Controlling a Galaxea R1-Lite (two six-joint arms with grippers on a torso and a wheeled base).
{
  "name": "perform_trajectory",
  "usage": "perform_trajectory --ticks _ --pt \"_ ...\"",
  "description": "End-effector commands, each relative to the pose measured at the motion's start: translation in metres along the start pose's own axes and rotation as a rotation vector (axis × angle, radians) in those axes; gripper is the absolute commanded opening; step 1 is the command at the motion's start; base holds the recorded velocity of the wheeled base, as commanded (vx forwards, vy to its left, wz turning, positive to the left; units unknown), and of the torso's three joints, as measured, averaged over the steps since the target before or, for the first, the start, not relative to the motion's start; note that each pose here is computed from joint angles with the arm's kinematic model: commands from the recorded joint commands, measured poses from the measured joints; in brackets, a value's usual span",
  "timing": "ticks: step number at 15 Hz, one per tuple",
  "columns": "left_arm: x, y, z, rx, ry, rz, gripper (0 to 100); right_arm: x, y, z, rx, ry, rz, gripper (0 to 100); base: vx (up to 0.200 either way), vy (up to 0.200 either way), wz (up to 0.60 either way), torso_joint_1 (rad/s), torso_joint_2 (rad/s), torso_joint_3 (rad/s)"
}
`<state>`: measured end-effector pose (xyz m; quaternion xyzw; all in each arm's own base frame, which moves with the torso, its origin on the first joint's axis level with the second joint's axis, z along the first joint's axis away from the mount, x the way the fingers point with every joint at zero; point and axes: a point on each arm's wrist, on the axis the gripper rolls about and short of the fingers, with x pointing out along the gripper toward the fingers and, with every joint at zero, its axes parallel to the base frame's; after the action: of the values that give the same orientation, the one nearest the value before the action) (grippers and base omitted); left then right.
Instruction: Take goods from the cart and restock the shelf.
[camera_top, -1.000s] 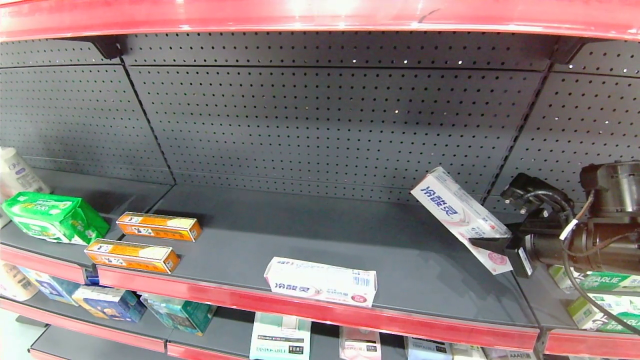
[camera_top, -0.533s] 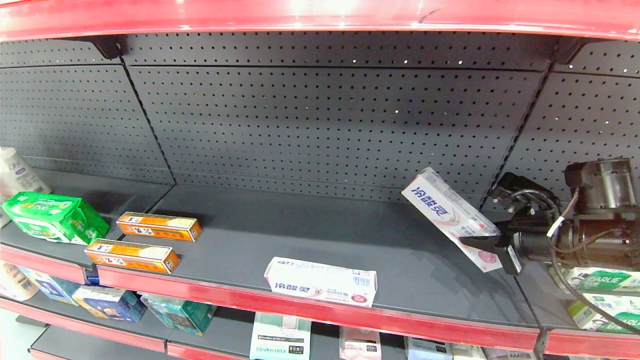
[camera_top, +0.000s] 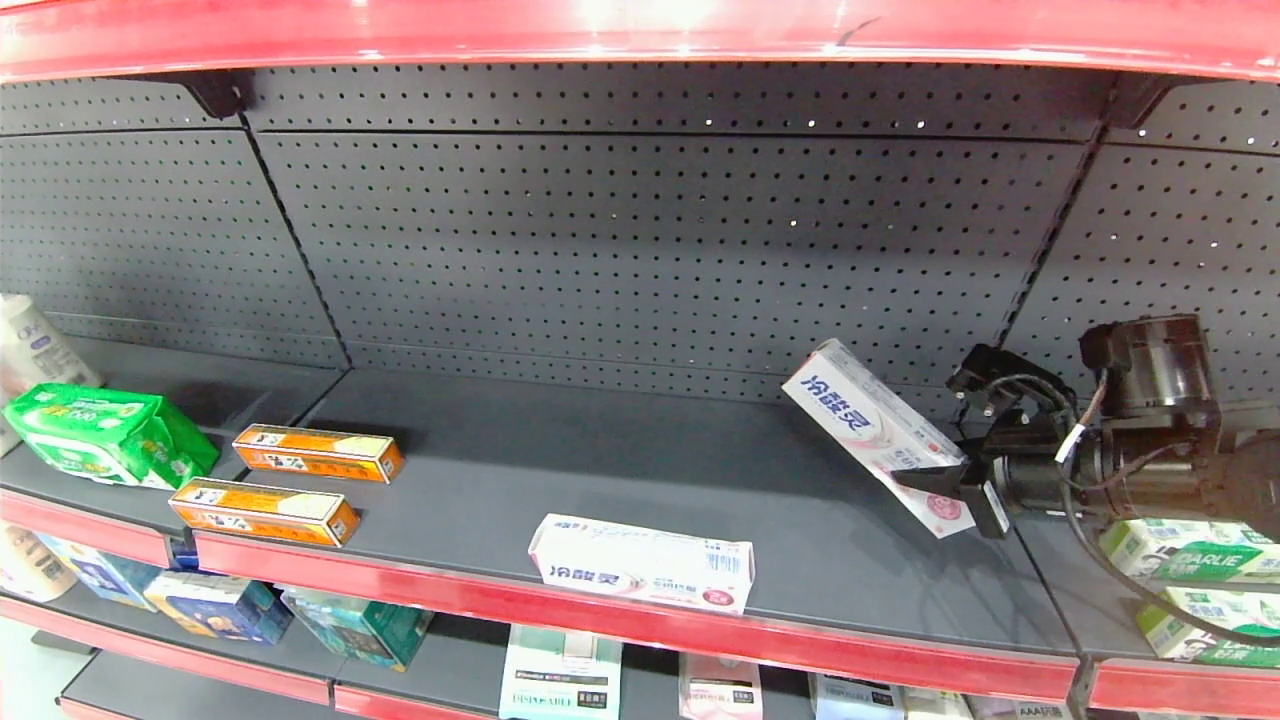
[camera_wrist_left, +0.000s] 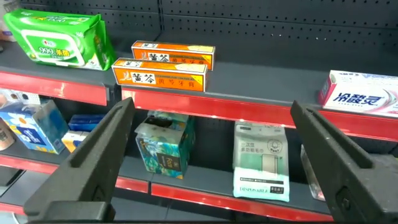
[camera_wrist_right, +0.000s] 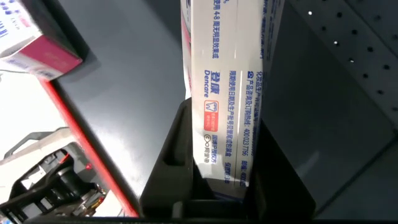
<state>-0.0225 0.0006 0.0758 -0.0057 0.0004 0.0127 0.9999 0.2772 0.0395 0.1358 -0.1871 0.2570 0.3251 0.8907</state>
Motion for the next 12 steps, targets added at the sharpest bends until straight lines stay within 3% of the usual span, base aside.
perform_trajectory --ticks 1,6,12 --pt "0.0 0.0 0.0 -0.001 -0.001 -0.001 100 0.01 -0.002 -0.004 0.012 0.019 0.015 0 0.0 0.0 0.0 0.0 0.0 0.0" --pt "0.0 0.0 0.0 -0.001 -0.001 0.001 100 0.022 -0.003 0.002 -0.012 0.014 0.031 0 0.0 0.0 0.0 0.0 0.0 0.0" --pt "0.0 0.0 0.0 -0.001 -0.001 0.001 100 0.045 -0.019 0.009 -0.013 0.01 0.022 0 0.0 0.0 0.0 0.0 0.0 0.0"
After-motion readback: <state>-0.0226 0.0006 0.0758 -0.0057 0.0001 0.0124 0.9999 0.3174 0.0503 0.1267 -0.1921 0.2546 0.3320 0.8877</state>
